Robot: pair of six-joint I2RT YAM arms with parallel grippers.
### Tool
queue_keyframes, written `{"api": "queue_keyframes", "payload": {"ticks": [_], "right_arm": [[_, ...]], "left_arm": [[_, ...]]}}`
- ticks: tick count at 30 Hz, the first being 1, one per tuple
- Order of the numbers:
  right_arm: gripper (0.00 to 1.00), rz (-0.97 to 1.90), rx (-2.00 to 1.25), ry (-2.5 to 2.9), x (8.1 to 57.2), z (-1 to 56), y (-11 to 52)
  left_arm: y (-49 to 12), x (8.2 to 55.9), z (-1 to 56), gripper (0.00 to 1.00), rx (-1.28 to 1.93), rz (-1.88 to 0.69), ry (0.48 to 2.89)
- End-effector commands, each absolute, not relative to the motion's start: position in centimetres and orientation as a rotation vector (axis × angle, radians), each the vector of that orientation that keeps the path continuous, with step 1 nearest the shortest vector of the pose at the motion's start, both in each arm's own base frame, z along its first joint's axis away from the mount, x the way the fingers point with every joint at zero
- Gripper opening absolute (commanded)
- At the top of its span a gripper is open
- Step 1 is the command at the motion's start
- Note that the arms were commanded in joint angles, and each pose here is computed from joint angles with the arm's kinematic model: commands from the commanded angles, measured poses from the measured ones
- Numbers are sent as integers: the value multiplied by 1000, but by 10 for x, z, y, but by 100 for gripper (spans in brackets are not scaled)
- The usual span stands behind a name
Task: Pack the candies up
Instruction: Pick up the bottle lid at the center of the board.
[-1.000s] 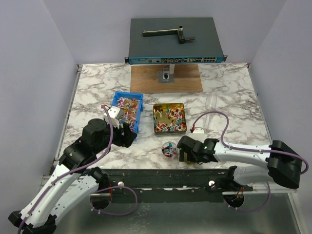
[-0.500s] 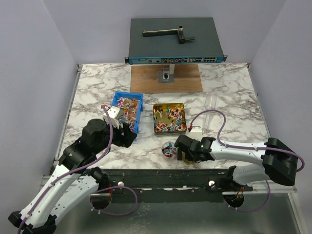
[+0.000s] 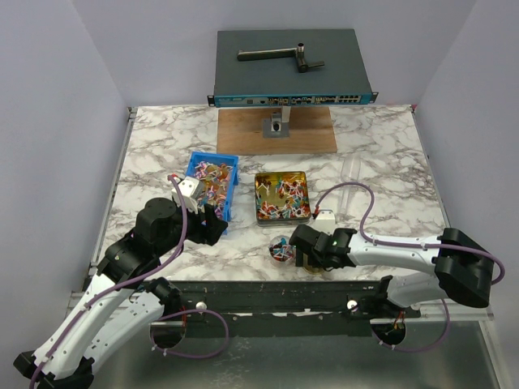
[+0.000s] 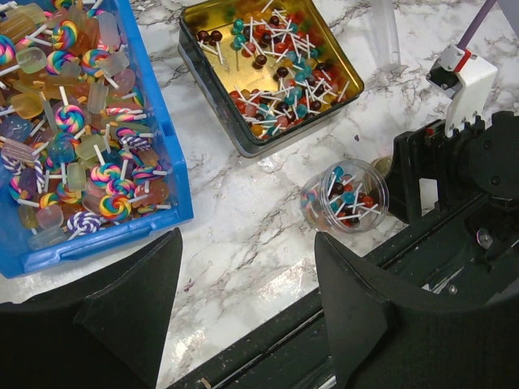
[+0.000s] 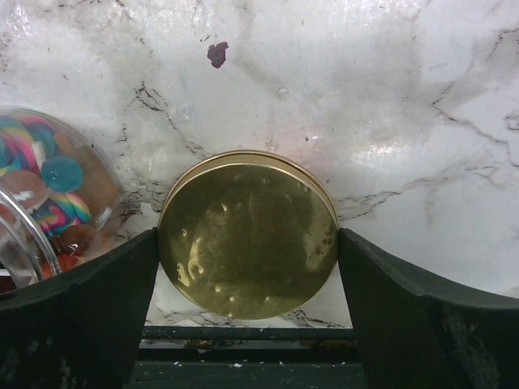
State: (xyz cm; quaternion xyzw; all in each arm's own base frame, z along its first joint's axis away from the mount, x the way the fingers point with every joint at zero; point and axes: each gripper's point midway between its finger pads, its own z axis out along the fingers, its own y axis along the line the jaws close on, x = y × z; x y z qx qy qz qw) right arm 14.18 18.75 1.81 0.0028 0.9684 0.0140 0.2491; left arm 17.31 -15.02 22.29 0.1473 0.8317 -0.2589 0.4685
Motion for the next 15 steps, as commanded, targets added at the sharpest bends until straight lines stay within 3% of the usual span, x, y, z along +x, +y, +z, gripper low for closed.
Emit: {"api": "queue_keyframes", "payload": {"ticks": [1,15], "right_arm": [[87,-15,3,2608,146,17,182],[74,7,-3,2551,152,53,182]], "left_arm": [[-147,175,223,69,341,-622,2030],[-147,176,223,69,339,-621,2030]]}}
